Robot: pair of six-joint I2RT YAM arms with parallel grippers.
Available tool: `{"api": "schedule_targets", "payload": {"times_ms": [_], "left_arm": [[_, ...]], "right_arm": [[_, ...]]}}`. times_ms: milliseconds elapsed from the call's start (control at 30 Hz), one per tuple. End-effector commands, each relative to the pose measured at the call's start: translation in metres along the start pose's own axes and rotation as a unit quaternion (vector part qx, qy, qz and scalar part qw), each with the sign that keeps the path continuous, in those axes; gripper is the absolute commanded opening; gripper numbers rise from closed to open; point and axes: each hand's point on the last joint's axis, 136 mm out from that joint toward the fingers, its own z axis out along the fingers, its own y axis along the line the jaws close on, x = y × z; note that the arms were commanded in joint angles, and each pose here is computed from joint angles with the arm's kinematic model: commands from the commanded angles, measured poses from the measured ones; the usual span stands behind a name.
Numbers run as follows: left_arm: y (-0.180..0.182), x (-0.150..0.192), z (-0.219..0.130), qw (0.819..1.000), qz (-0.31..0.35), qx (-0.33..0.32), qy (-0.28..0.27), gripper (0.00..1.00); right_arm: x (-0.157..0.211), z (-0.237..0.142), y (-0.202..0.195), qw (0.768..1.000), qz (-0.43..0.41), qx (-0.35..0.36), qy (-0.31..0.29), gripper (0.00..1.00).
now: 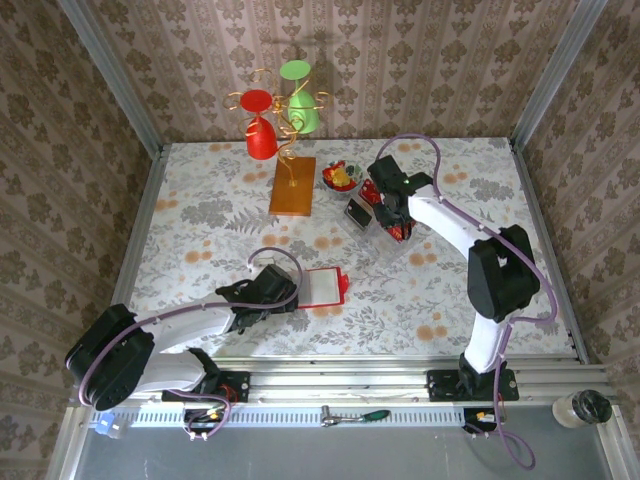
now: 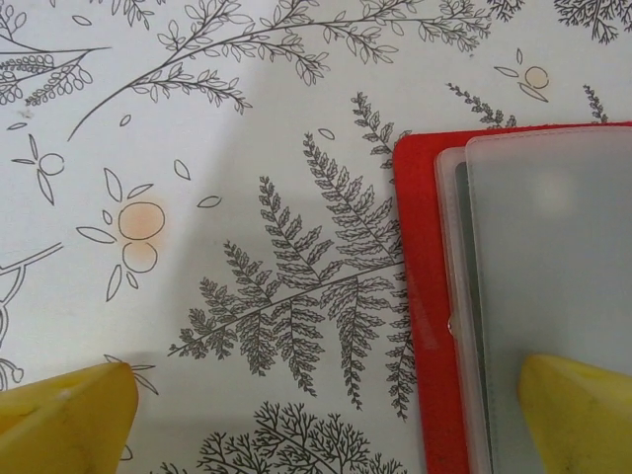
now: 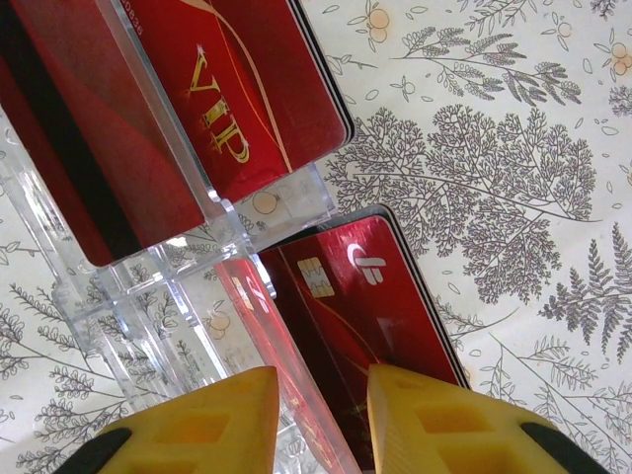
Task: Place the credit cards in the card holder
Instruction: Pick up the credit card from the storage box, then insert the credit card into the card slot.
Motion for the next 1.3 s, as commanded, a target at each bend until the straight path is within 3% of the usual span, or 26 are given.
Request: {"api": "schedule_targets", "payload": {"times_ms": [0, 400, 833, 1033, 1267], "left_arm": [[0.008, 0.004, 0.003, 1.0, -0.006, -0.017, 0.0, 1.0], [0.009, 0.004, 0.002, 1.0, -0.007, -0.017, 0.0, 1.0], [0.01, 0.001, 0.0, 1.0, -0.006, -0.018, -0.002, 1.0], [0.012, 0.001, -0.002, 1.0, -0.006, -0.022, -0.002, 1.0], [0.017, 0.001, -0.005, 1.0, -0.008, -0.028, -0.003, 1.0]], "right_arm": [[0.005, 0.006, -0.002, 1.0, -0.013, 0.011, 0.017, 0.27], [0.003, 0.002, 0.004, 1.0, -0.027, -0.011, 0.011, 0.05], [-0.021, -0.048, 0.011, 0.995, -0.045, -0.068, -0.063, 0.0], [-0.03, -0.097, 0.029, 0.984, -0.016, -0.131, -0.118, 0.0], [-0.009, -0.116, 0.097, 0.957, 0.033, -0.264, -0.118, 0.0]]}}
